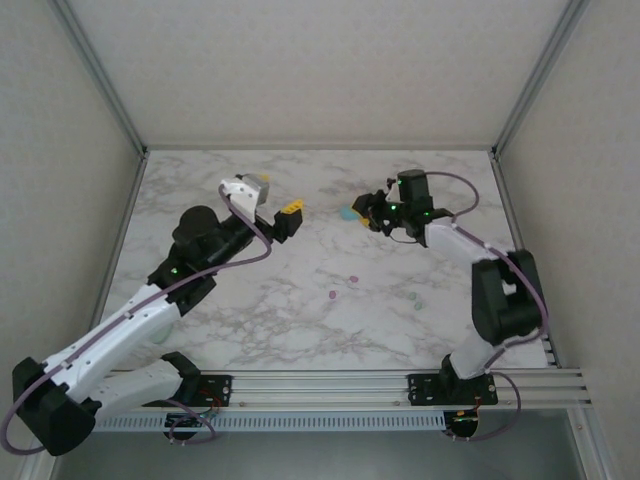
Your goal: Insert the wireless bluetooth earbuds into the charging case
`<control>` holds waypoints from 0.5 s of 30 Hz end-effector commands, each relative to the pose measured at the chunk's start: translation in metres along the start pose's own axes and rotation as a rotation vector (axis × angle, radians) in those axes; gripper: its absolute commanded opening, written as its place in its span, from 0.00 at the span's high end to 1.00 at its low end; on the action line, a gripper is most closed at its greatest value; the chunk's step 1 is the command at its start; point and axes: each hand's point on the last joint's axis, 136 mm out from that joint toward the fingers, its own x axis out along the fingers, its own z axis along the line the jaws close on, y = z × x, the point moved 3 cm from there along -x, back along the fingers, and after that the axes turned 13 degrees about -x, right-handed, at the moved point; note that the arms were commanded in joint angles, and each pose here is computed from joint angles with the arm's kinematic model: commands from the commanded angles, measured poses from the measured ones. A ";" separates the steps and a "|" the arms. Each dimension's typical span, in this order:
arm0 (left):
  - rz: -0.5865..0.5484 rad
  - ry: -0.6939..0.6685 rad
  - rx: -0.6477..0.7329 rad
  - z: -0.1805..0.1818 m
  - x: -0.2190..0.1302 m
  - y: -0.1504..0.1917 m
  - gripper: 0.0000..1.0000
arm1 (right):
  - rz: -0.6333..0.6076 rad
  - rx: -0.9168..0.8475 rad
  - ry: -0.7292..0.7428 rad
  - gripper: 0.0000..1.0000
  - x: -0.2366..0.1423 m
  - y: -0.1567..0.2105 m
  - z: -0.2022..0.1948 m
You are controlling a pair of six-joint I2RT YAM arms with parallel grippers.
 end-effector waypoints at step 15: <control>0.069 -0.528 -0.277 0.082 -0.047 0.008 0.00 | 0.104 -0.019 0.066 0.84 0.088 -0.016 -0.060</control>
